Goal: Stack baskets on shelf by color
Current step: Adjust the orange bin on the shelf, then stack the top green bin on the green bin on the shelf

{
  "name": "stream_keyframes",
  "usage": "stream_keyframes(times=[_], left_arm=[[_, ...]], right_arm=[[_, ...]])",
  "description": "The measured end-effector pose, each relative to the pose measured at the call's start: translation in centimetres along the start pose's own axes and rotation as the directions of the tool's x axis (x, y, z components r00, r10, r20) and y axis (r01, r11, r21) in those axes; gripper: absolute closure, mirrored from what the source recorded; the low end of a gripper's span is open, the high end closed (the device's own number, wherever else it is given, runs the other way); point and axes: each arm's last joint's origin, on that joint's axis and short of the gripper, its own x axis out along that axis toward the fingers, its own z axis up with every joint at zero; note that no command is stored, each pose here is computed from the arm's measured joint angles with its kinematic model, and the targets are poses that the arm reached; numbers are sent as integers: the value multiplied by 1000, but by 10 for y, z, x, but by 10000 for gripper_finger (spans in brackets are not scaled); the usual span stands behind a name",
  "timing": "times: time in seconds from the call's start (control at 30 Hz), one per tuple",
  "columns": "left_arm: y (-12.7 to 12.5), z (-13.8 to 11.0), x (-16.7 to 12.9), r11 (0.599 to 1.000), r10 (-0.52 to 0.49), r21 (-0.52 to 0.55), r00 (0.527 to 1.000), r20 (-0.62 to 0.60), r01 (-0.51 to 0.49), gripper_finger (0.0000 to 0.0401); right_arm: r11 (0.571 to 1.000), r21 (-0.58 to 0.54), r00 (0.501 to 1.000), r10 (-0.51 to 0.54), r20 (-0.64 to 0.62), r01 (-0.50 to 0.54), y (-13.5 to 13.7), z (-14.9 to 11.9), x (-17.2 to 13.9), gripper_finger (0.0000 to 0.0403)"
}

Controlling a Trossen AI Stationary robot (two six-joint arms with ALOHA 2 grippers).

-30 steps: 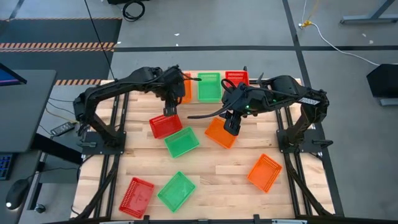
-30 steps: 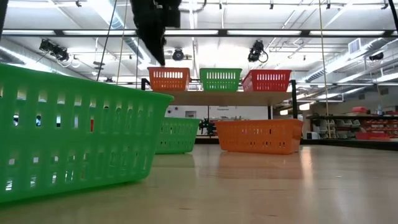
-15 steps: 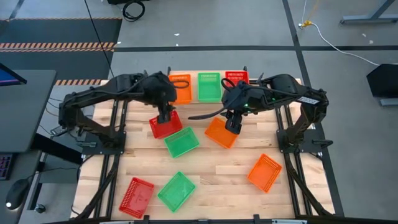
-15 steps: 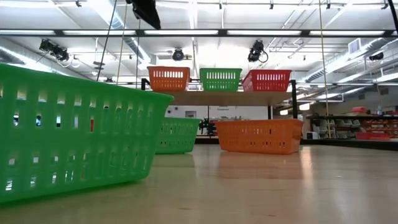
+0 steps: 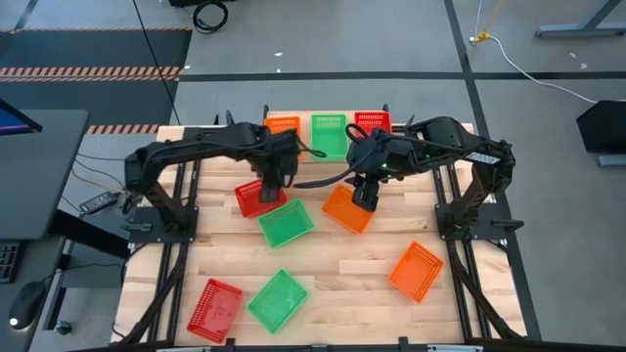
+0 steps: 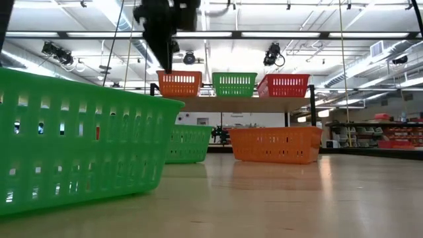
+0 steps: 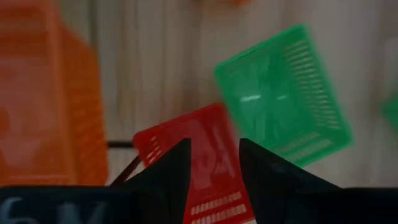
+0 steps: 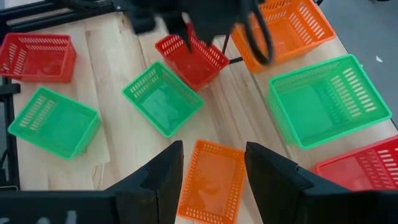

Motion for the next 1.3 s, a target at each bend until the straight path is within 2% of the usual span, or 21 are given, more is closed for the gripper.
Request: stream_keyframes(times=[0.1,0.4,0.73,1.1,1.3], left_arm=[[11,0,9,1000,6,-30,999,-36,-7,259],[30,-5,9,995,67,-66,997,-46,-70,260],[37,-7,9,991,80,-100,996,-48,-84,268],[12,6,10,995,35,-94,999,19,-33,268],[-16,9,2,993,-76,-87,996,50,80,268]], right_arm=[[1000,17,1000,0,0,0,0,0,0,226],[1000,22,1000,1,-1,-1,0,0,0,226],[1000,16,1000,0,-3,0,0,0,0,226],[1000,1,1000,-9,1,9,-1,0,0,226],[1000,0,1000,-5,-1,5,0,0,0,226]])
